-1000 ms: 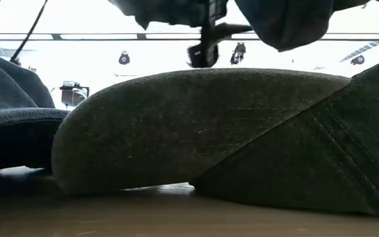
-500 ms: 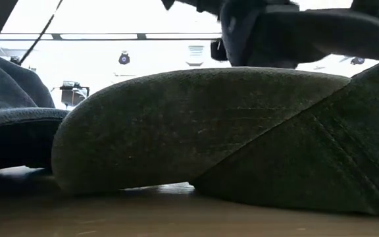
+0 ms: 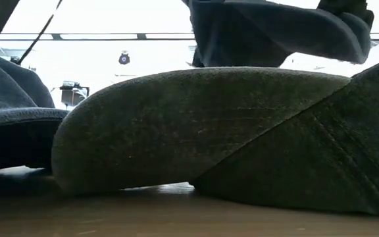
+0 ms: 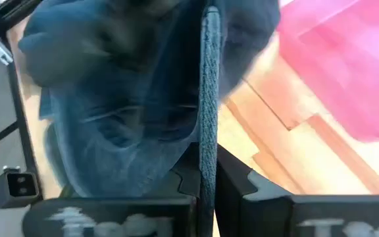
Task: Pick & Place hat
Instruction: Put the middle blue cap into the transparent bin
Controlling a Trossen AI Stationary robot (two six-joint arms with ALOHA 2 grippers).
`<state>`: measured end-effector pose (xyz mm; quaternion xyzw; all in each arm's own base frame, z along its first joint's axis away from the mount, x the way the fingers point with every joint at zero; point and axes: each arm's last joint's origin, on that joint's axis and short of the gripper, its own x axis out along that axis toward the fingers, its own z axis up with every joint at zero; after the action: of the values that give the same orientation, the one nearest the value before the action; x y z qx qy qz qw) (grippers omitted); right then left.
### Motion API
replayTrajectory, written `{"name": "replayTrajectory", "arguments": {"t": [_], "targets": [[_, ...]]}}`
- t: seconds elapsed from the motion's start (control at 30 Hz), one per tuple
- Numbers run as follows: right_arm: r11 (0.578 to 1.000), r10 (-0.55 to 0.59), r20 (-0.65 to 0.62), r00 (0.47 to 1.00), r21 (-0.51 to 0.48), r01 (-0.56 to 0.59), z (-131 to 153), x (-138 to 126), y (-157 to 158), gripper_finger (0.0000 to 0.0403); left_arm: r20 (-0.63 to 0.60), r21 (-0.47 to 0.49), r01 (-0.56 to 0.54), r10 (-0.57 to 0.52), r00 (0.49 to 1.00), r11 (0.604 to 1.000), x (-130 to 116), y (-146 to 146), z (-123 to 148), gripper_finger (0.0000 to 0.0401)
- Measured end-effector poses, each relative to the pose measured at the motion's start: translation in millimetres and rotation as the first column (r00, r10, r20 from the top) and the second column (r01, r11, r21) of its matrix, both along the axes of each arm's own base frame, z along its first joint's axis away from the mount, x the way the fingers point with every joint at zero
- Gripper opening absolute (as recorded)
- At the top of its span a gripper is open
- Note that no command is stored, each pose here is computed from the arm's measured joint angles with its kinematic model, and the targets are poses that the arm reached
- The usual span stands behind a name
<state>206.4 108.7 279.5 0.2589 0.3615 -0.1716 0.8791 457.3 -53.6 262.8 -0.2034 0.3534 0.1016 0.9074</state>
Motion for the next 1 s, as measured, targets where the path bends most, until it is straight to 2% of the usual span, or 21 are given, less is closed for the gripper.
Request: {"name": "replayTrajectory", "arguments": {"t": [0.13,0.23,0.37,0.53,0.83,1.0], "targets": [[0.999,0.017,0.051,0.999,-0.042,-0.015,3,4,1,0.0013,-0.022,0.125,-0.031,0.035,0.999,0.992,-1,-3,-5,0.0153],[0.997,0.029,0.059,0.998,-0.067,-0.025,2,7,0,0.0013,-0.010,0.144,-0.077,0.079,0.997,0.987,-2,-6,-5,0.0153],[0.997,0.016,0.041,0.999,-0.073,-0.013,-3,13,-2,0.0013,0.015,0.269,-0.105,0.105,0.994,0.957,-2,-5,1,0.0153],[0.996,0.028,0.047,0.999,-0.088,-0.023,-4,14,0,0.0013,-0.041,0.376,-0.002,0.019,0.999,0.926,-13,-6,20,0.0153],[0.984,0.011,0.093,0.996,-0.176,0.005,1,14,-3,0.0013,-0.067,0.373,0.002,0.025,0.997,0.928,-39,-3,50,0.0153],[0.976,0.007,0.098,0.995,-0.219,0.014,1,14,-5,0.0013,-0.021,0.345,-0.039,0.049,0.999,0.938,-58,-1,75,0.0153]]}}
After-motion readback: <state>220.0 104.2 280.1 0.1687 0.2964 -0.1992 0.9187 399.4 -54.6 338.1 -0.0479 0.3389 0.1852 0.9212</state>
